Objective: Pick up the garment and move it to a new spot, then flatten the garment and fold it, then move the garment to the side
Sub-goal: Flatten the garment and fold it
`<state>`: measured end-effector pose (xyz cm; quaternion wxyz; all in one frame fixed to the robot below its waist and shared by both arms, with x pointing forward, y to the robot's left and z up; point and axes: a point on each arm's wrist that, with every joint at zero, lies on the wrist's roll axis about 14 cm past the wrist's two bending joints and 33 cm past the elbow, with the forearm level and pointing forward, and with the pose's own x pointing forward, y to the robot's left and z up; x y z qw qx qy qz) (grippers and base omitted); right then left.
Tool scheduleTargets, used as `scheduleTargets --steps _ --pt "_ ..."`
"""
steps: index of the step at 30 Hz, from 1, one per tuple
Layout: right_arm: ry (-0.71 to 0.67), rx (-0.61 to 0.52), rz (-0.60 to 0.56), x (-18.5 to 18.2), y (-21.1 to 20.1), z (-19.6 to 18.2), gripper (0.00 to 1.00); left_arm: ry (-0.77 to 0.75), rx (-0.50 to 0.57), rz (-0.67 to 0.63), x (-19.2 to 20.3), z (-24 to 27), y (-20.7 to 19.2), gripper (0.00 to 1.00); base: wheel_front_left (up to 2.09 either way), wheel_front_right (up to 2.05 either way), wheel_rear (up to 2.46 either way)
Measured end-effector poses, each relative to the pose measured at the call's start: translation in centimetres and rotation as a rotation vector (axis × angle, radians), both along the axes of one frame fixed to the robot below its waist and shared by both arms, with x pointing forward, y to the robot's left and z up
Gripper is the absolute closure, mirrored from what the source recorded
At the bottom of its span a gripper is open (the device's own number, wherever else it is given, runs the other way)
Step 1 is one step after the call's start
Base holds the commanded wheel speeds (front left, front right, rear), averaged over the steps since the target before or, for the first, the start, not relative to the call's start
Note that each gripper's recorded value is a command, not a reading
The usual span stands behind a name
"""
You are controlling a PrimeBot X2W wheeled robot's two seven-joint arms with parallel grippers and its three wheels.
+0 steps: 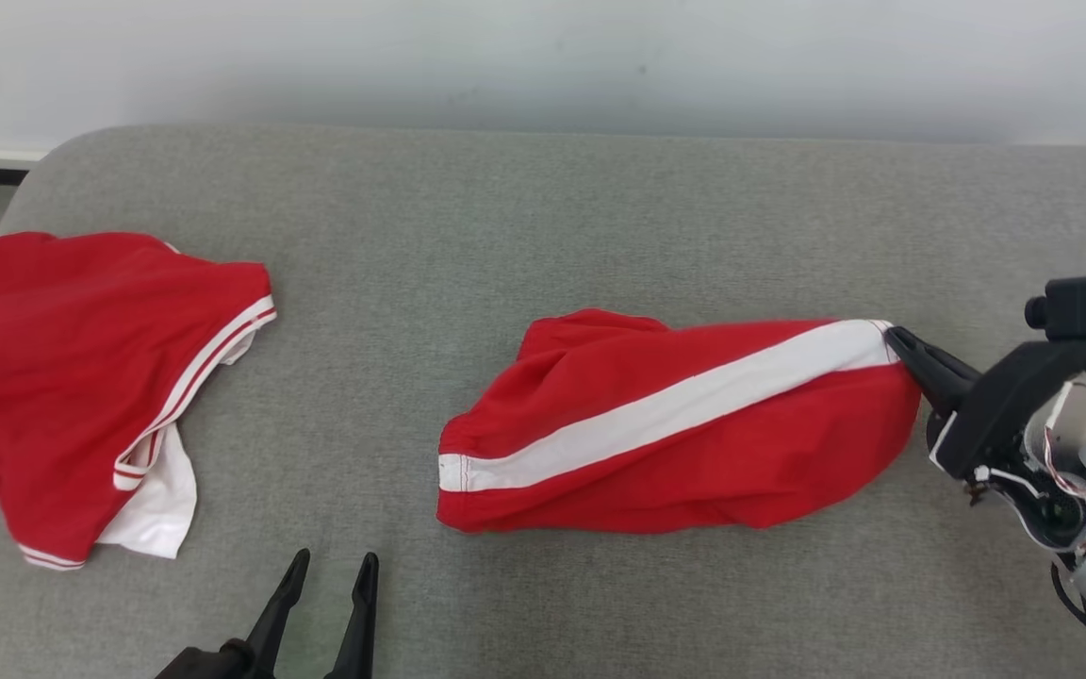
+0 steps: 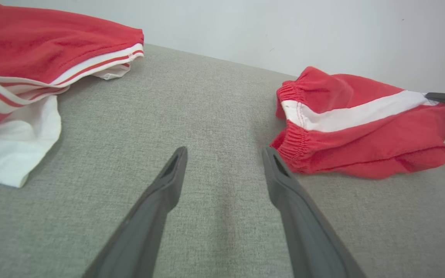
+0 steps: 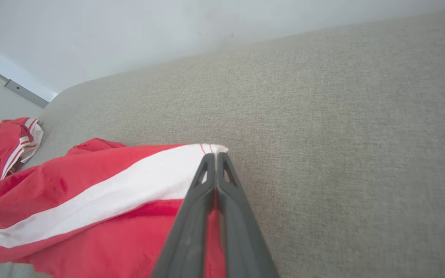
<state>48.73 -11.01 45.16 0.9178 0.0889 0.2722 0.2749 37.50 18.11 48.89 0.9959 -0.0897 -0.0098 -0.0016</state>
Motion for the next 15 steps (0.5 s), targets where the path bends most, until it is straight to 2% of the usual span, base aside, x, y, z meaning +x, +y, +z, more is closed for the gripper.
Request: scheduleTargets --steps 9,15 --pt "0.012 0.021 -0.053 -3.6 -3.0 -0.3 1.0 -0.021 -0.068 -0.052 0.7 0.8 -1.8 0.0 0.0 0.0 0.0" --pt "0.022 0.027 -0.081 -5.1 -3.9 -0.8 1.0 0.028 -0.114 -0.161 2.7 1.6 -4.7 0.0 0.0 0.0 0.0"
